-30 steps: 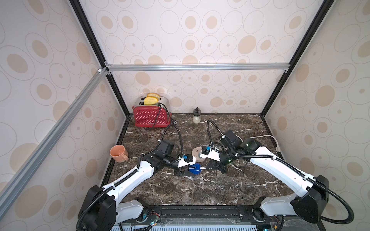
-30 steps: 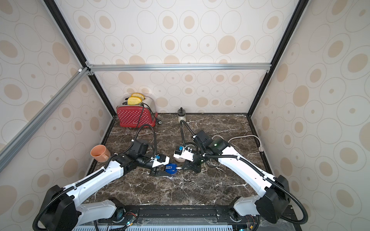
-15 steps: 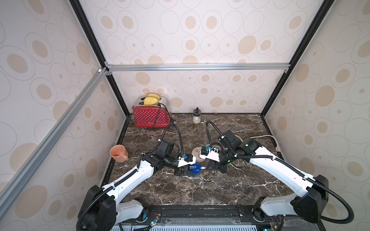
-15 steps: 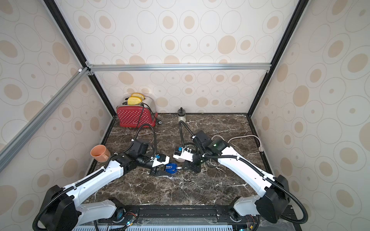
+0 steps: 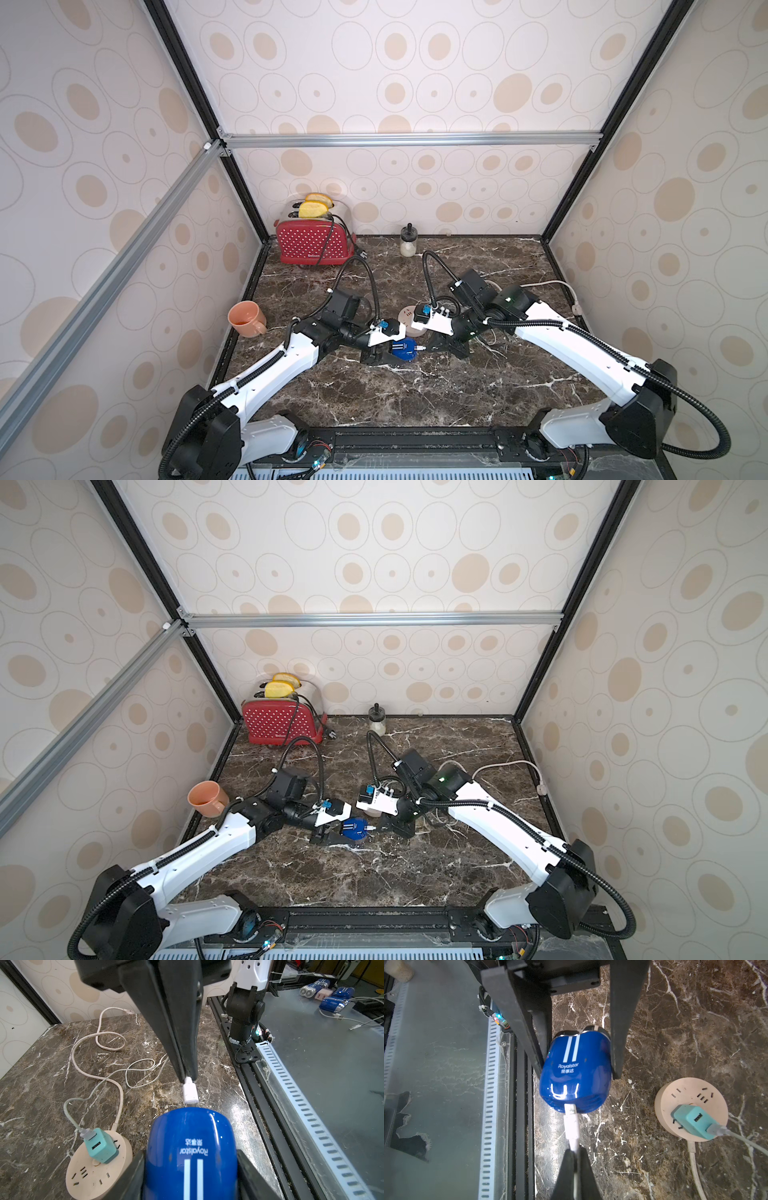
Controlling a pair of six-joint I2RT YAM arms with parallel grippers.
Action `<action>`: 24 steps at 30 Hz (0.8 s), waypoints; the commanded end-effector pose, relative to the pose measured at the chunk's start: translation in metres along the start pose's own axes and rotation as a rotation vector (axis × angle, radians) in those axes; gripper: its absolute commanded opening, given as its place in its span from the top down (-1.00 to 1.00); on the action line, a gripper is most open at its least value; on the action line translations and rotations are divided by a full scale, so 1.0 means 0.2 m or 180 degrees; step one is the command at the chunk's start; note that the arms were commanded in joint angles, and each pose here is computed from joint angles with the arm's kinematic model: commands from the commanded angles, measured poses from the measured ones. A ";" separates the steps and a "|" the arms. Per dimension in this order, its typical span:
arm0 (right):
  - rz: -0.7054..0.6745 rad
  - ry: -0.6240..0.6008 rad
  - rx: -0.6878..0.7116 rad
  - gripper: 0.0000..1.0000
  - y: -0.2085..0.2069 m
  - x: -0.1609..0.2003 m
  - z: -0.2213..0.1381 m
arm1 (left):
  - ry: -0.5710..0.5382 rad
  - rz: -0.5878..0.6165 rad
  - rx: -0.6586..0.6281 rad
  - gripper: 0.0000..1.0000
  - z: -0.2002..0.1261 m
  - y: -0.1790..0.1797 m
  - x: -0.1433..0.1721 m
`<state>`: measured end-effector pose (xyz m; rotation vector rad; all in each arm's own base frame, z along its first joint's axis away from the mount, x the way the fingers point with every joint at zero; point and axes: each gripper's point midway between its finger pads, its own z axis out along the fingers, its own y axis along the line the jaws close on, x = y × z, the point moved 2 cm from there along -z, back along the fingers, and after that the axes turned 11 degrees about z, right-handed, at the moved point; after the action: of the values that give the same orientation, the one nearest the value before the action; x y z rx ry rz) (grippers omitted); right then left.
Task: Charge the electric shaver
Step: Insert the charging cable into the electric shaver.
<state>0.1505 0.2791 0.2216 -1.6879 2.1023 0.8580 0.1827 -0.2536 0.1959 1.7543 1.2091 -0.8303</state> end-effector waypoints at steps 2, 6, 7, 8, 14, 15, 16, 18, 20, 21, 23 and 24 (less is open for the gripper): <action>-0.0141 -0.0104 -0.0069 1.00 0.04 -0.06 -0.01 | -0.0166 0.0196 -0.0020 1.00 -0.02 0.05 -0.09; -0.0142 -0.0253 -0.0145 1.00 0.05 -0.12 -0.02 | -0.0170 0.0187 -0.0011 1.00 -0.02 0.05 -0.09; -0.0141 -0.0275 -0.0150 1.00 0.05 -0.13 -0.02 | -0.0171 0.0185 -0.0015 1.00 -0.02 0.05 -0.09; -0.0154 -0.0285 -0.0155 1.00 0.06 -0.14 -0.02 | -0.0167 0.0179 -0.0007 1.00 -0.02 0.05 -0.09; -0.0176 -0.0324 -0.0215 1.00 0.07 -0.19 -0.02 | -0.0170 0.0166 0.0020 1.00 -0.01 0.04 -0.08; -0.0172 -0.0340 -0.0231 1.00 0.07 -0.20 -0.01 | -0.0175 0.0172 0.0018 1.00 -0.01 0.04 -0.08; -0.0173 -0.0366 -0.0249 1.00 0.08 -0.21 -0.01 | -0.0176 0.0175 0.0013 1.00 -0.01 0.04 -0.08; -0.0144 -0.0427 -0.0285 1.00 0.08 -0.22 -0.01 | -0.0182 0.0183 0.0006 1.00 -0.01 0.04 -0.08; -0.0075 -0.0509 -0.0351 1.00 0.10 -0.24 -0.01 | -0.0215 0.0190 -0.0019 1.00 -0.01 0.05 -0.09; -0.0047 -0.0547 -0.0384 1.00 0.10 -0.25 0.00 | -0.0232 0.0199 -0.0044 1.00 -0.01 0.05 -0.10; 0.0006 -0.0598 -0.0419 1.00 0.11 -0.25 0.01 | -0.0275 0.0216 -0.0101 1.00 -0.02 0.06 -0.11; 0.0036 -0.0596 -0.0422 1.00 0.10 -0.24 0.02 | -0.0291 0.0227 -0.0127 1.00 -0.02 0.07 -0.12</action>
<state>0.1517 0.2952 0.2340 -1.5941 2.1307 0.9582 0.1866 -0.2494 0.1912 1.7388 1.2626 -0.8323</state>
